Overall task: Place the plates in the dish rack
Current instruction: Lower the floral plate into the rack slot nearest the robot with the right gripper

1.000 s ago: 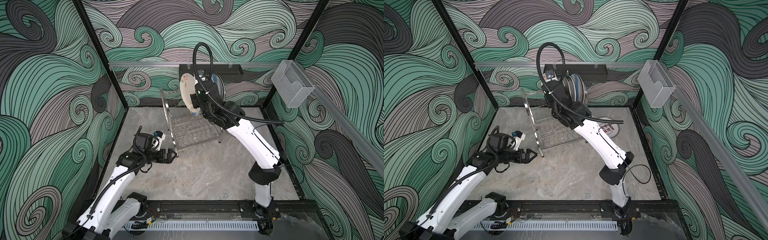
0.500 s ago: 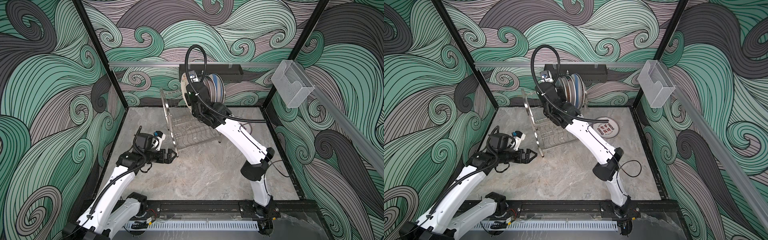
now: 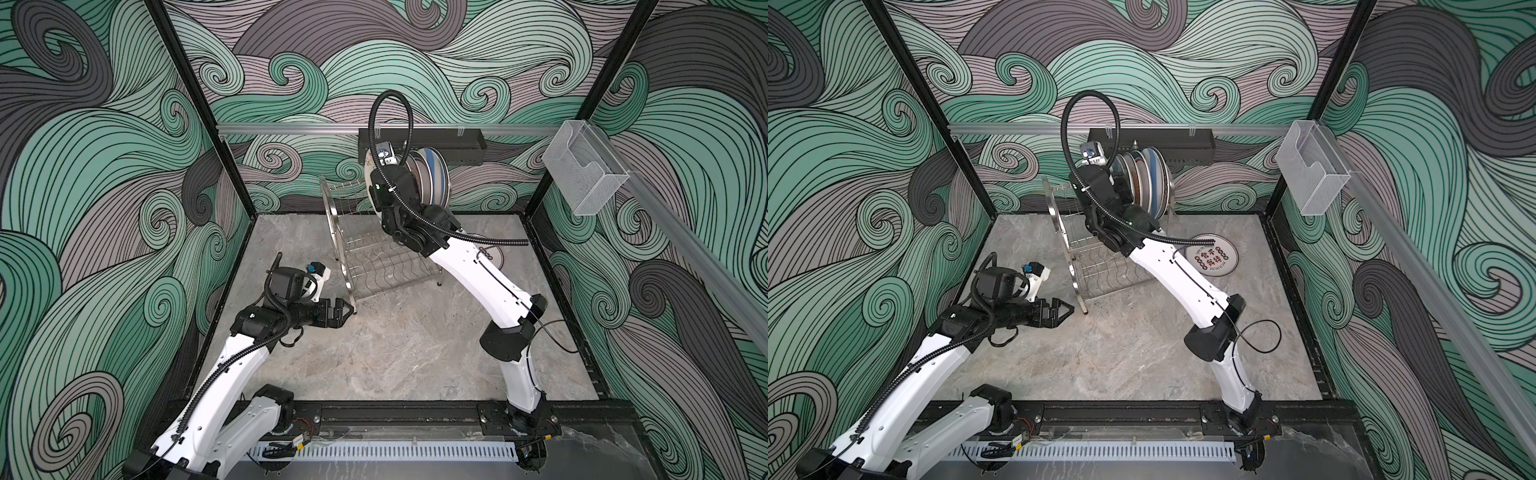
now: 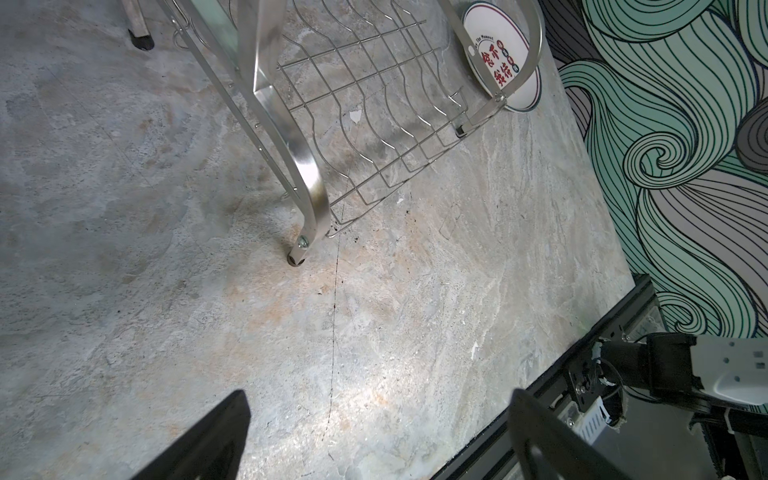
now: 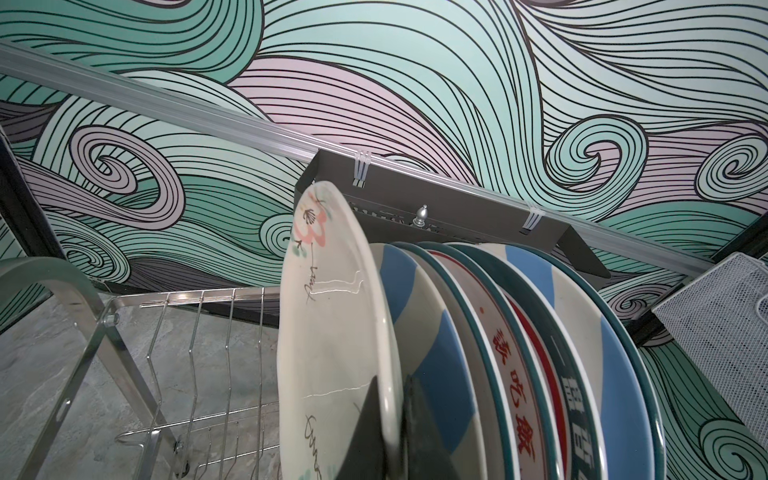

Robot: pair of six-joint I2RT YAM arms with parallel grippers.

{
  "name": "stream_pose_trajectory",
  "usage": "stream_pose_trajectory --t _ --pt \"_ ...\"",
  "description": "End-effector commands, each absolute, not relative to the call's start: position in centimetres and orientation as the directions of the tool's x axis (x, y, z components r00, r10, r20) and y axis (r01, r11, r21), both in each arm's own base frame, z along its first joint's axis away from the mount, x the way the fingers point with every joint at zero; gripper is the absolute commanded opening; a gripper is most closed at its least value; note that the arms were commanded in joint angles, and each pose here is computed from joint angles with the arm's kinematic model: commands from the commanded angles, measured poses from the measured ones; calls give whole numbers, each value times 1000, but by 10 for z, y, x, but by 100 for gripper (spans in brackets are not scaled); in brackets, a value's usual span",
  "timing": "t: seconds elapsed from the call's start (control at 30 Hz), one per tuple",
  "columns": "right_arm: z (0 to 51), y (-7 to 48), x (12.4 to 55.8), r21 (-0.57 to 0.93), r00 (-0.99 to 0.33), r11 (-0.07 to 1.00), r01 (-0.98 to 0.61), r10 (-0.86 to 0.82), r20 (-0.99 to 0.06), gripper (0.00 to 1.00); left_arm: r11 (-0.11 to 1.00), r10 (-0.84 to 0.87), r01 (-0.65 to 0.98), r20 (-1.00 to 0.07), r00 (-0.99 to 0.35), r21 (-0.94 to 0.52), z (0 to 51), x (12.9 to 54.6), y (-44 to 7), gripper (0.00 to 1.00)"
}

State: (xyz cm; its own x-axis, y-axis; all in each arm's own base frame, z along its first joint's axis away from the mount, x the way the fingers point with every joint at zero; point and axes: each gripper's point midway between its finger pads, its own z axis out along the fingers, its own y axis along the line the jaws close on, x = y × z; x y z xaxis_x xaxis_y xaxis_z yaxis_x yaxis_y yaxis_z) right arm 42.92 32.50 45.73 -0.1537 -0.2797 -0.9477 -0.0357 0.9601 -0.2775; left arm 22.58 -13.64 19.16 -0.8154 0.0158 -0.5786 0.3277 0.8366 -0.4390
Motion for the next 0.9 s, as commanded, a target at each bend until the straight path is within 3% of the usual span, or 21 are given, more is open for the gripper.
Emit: stream_pose_trajectory --t 0.0,0.53,0.7,0.8,0.87 --pt "493 319 426 -132 -70 991 7 -131 -989 0 831 26 340 -580 -814 -440 193 221 -136 99" --pt "477 322 426 -168 -109 986 -10 -168 -980 0 831 24 340 -582 -813 -441 193 221 -136 98" --pt "480 324 421 -166 -104 985 -46 -170 -980 15 832 22 339 -584 -811 -440 194 221 -135 98" --pt "485 326 417 -166 -90 984 -58 -171 -981 28 831 24 340 -584 -812 -440 193 221 -136 98" --pt "489 326 414 -165 -83 984 -66 -171 -982 31 832 22 338 -582 -813 -440 193 221 -136 99"
